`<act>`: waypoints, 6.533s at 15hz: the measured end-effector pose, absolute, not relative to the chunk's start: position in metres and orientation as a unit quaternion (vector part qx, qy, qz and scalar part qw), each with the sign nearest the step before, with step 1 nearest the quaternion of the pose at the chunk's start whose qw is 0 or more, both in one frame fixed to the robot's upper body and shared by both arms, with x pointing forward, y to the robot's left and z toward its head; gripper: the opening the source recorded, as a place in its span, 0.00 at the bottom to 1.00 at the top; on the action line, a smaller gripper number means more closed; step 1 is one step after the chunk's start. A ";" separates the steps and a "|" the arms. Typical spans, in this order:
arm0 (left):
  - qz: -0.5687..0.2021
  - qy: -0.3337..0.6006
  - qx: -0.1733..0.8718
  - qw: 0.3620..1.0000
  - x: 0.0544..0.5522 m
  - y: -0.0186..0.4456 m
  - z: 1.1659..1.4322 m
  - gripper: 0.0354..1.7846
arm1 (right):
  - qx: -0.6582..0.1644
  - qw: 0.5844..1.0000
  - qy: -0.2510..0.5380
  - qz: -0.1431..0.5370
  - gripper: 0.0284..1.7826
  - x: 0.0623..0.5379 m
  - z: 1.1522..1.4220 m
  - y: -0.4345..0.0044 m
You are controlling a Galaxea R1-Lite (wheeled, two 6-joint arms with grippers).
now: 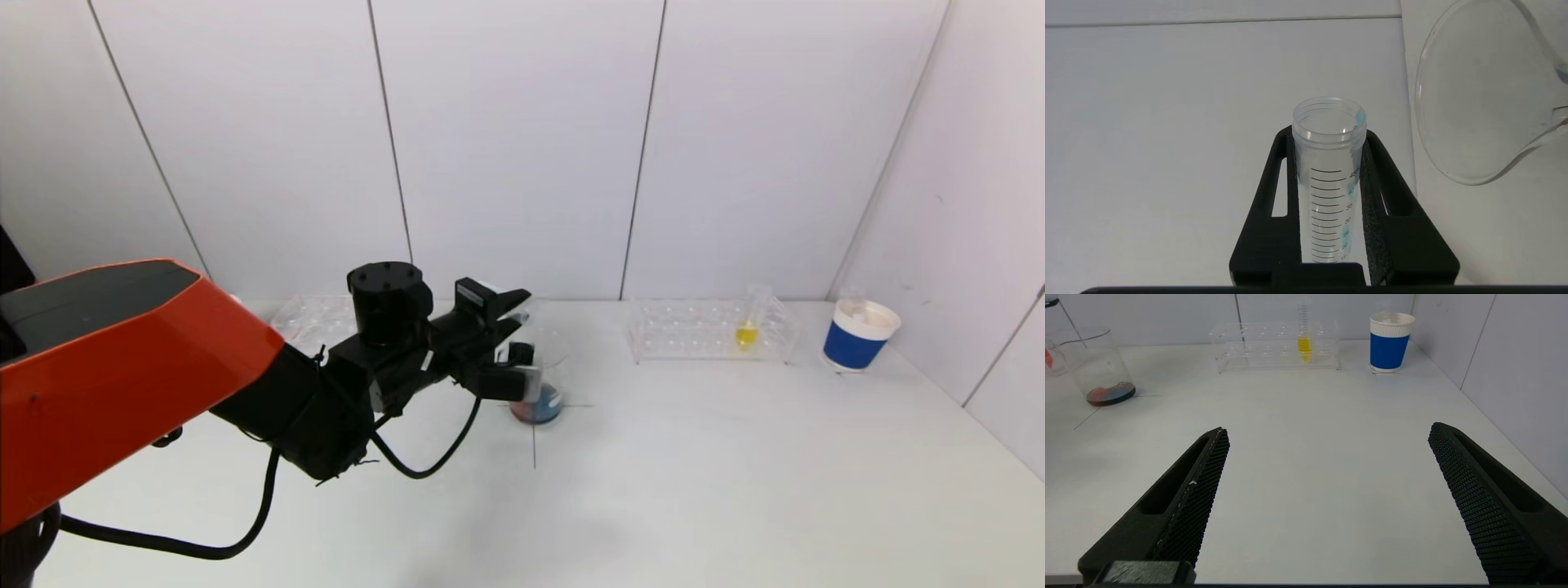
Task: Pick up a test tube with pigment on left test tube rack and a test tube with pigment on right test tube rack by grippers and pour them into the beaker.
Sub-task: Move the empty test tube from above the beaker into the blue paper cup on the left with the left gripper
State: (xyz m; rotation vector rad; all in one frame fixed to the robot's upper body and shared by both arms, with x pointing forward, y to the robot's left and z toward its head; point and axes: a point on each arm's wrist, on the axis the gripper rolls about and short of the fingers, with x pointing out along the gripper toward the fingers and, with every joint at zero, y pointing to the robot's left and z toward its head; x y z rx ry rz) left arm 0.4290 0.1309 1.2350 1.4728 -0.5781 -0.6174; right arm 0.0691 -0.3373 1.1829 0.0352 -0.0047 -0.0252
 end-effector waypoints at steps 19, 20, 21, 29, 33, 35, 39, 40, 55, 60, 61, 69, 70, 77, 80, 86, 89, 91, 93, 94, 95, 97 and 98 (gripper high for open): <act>-0.127 -0.153 0.521 0.830 0.434 0.163 1.334 0.23 | 0.018 1.000 -0.002 -0.012 1.00 0.069 1.183 -0.337; -0.119 -0.144 0.517 0.835 0.434 0.168 1.343 0.23 | 0.017 1.000 -0.002 -0.012 1.00 0.069 1.183 -0.337; -0.108 -0.138 0.512 0.841 0.435 0.173 1.352 0.23 | 0.018 1.000 -0.002 -0.012 1.00 0.069 1.183 -0.337; -0.064 -0.102 0.442 0.889 0.430 0.201 1.400 0.23 | 0.018 1.000 -0.002 -0.012 1.00 0.069 1.183 -0.337; -0.050 -0.100 0.391 0.913 0.424 0.212 1.426 0.23 | 0.017 1.000 -0.002 -0.012 1.00 0.069 1.183 -0.337; -0.043 -0.088 0.372 0.923 0.424 0.222 1.435 0.23 | 0.017 1.000 -0.002 -0.012 1.00 0.069 1.183 -0.337; -0.027 -0.065 0.325 0.943 0.420 0.243 1.448 0.23 | 0.017 1.000 -0.002 -0.012 1.00 0.069 1.183 -0.337; -0.019 -0.066 0.310 0.948 0.419 0.249 1.451 0.23 | 0.017 1.000 -0.002 -0.012 1.00 0.069 1.183 -0.337; 0.112 -0.015 0.115 0.987 0.417 0.351 1.434 0.23 | 0.017 1.000 -0.002 -0.012 1.00 0.069 1.183 -0.337; 0.144 -0.013 0.091 0.985 0.418 0.375 1.413 0.23 | 0.018 1.000 -0.002 -0.012 1.00 0.069 1.183 -0.337; 0.150 -0.015 0.084 0.985 0.421 0.380 1.408 0.23 | 0.017 1.000 -0.002 -0.012 1.00 0.069 1.183 -0.337; 0.201 -0.007 0.057 0.978 0.453 0.423 1.362 0.23 | 0.017 1.000 -0.002 -0.012 1.00 0.069 1.183 -0.337; 0.205 -0.011 0.056 0.977 0.458 0.427 1.355 0.23 | 0.017 1.000 -0.002 -0.012 1.00 0.069 1.183 -0.337; 0.213 -0.016 0.053 0.976 0.494 0.444 1.311 0.23 | 0.017 1.000 -0.002 -0.012 1.00 0.069 1.183 -0.337; 0.212 -0.014 0.048 0.976 0.505 0.447 1.295 0.23 | 0.017 1.000 -0.002 -0.012 1.00 0.069 1.183 -0.337; 0.211 -0.008 0.047 0.976 0.518 0.450 1.265 0.23 | 0.017 1.000 -0.002 -0.012 1.00 0.069 1.183 -0.337; 0.208 0.001 0.047 0.977 0.518 0.448 1.253 0.23 | 0.017 1.000 -0.002 -0.012 1.00 0.069 1.183 -0.337; 0.204 0.006 0.047 0.978 0.516 0.446 1.245 0.23 | 0.017 1.000 -0.002 -0.012 1.00 0.069 1.183 -0.337; 0.197 0.003 0.047 0.979 0.516 0.443 1.237 0.23 | 0.017 1.000 -0.002 -0.012 1.00 0.069 1.183 -0.337; 0.197 0.001 0.047 0.979 0.515 0.443 1.232 0.23 | 0.017 1.000 -0.002 -0.012 1.00 0.069 1.183 -0.337; 0.196 0.000 0.047 0.979 0.515 0.442 1.228 0.23 | 0.017 1.000 -0.002 -0.012 1.00 0.069 1.183 -0.337; 0.196 0.004 0.047 0.979 0.515 0.442 1.219 0.23 | 0.017 1.000 -0.002 -0.012 1.00 0.069 1.183 -0.337; 0.196 0.006 0.047 0.980 0.515 0.442 1.215 0.23 | 0.017 1.000 -0.002 -0.012 1.00 0.069 1.183 -0.337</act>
